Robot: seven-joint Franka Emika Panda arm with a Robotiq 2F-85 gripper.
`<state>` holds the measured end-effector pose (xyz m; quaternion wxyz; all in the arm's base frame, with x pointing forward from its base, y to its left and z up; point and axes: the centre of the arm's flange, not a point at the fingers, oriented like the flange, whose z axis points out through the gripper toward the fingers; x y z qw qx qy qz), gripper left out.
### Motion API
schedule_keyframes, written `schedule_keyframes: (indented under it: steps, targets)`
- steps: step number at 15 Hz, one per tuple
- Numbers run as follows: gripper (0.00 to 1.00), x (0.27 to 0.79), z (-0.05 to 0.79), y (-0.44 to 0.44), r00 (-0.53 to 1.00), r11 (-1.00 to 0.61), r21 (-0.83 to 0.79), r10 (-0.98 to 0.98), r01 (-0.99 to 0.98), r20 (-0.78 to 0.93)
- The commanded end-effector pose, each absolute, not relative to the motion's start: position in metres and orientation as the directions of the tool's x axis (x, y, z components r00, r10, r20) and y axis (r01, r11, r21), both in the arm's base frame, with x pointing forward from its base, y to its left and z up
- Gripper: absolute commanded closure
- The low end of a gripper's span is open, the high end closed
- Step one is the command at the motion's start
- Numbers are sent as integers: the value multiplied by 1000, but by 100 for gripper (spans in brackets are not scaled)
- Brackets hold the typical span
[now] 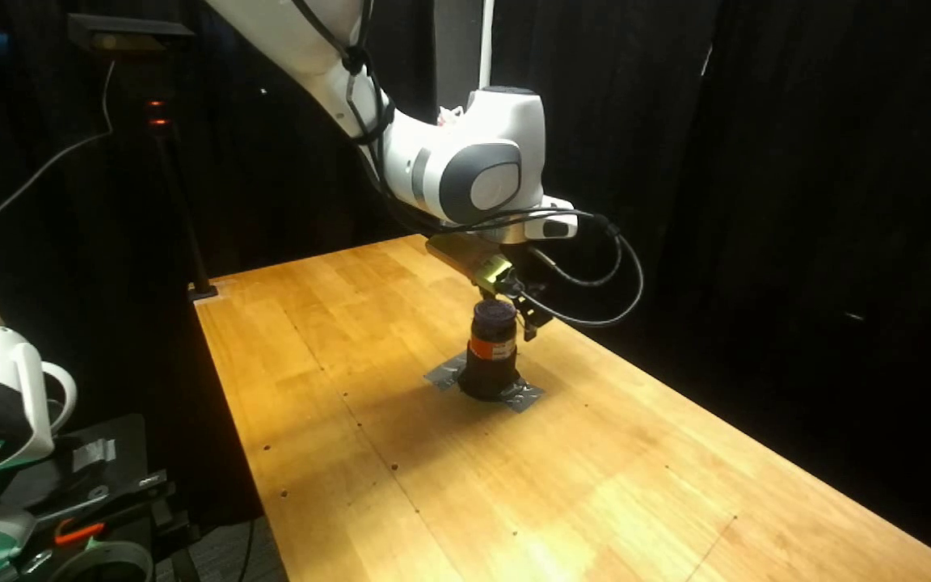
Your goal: Put the rubber band on the jar.
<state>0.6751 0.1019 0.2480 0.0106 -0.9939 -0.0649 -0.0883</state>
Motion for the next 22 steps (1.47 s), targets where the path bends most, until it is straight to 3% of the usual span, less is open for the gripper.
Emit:
schedule_keyframes:
  steps: [1, 15, 22]
  targets:
    - [0, 678, 247, 98, 979, -988, -20, 146, 150, 144]
    - [0, 634, 262, 69, 981, -971, -148, 192, 187, -15]
    - [0, 618, 244, 66, 984, -975, -133, 179, 180, 19]
